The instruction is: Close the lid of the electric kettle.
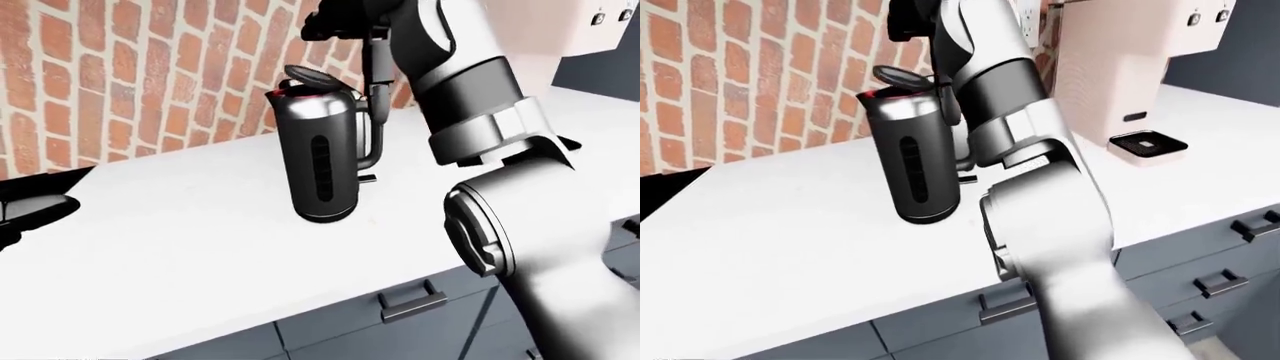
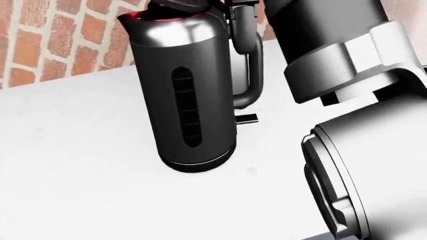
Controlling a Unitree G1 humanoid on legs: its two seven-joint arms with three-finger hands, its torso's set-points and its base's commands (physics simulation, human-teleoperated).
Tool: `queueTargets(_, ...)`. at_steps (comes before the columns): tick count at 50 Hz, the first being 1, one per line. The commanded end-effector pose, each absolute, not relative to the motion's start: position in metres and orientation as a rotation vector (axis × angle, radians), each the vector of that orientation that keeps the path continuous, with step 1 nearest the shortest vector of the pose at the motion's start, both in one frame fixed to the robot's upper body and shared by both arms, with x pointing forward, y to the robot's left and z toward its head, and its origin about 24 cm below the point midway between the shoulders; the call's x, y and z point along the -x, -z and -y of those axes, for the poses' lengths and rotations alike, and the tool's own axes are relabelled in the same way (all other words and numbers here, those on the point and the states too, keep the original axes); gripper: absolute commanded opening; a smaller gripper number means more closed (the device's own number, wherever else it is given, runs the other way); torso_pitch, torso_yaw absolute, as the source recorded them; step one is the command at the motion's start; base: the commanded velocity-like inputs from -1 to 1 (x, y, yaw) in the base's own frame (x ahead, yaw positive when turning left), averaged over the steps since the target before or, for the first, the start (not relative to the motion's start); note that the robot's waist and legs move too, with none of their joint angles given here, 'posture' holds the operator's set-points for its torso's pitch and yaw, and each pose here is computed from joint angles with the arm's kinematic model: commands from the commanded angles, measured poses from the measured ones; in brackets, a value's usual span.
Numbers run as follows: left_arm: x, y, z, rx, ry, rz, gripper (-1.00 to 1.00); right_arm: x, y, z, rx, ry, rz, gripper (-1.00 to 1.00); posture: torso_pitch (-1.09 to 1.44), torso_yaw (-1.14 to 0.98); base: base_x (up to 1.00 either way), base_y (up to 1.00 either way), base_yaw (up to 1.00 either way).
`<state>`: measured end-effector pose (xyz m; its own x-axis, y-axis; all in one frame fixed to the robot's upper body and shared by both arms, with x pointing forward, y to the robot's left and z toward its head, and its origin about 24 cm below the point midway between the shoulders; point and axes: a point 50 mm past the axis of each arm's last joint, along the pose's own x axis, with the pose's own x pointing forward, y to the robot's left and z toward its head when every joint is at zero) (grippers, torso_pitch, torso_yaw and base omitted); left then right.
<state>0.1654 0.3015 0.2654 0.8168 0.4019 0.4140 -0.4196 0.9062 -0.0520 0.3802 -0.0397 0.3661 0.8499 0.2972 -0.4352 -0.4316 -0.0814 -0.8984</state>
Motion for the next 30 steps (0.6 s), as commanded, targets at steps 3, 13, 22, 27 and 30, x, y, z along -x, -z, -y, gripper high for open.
queueTargets(3,-0.1628,-0.2744,-0.3000,-0.064,-0.435,0.488,1.00,-0.3721,-0.3838,0.0386,1.555,-0.568,-0.053,1.00,-0.41,0.00,0.00,0.00,0.00)
queueTargets(13,-0.1624,-0.2744,-0.2993,-0.066,-0.434,0.488,1.00,-0.3716,-0.3832,0.0443,1.558,-0.561,-0.066,1.00,-0.41,0.00,0.00,0.00,0.00)
queueTargets(22,-0.1620,-0.2743,-0.2990,-0.065,-0.435,0.485,1.00,-0.3711,-0.3865,0.0455,1.560,-0.555,-0.065,1.00,-0.41,0.00,0.00,0.00,0.00)
queueTargets(27,-0.1630,-0.2742,-0.2978,-0.066,-0.431,0.484,1.00,-0.3708,-0.3889,0.0459,1.559,-0.550,-0.061,1.00,-0.41,0.00,0.00,0.00,0.00)
queueTargets(30,-0.1634,-0.2739,-0.2980,-0.066,-0.431,0.484,1.00,-0.3703,-0.3905,0.0461,1.561,-0.548,-0.061,1.00,-0.41,0.00,0.00,0.00,0.00)
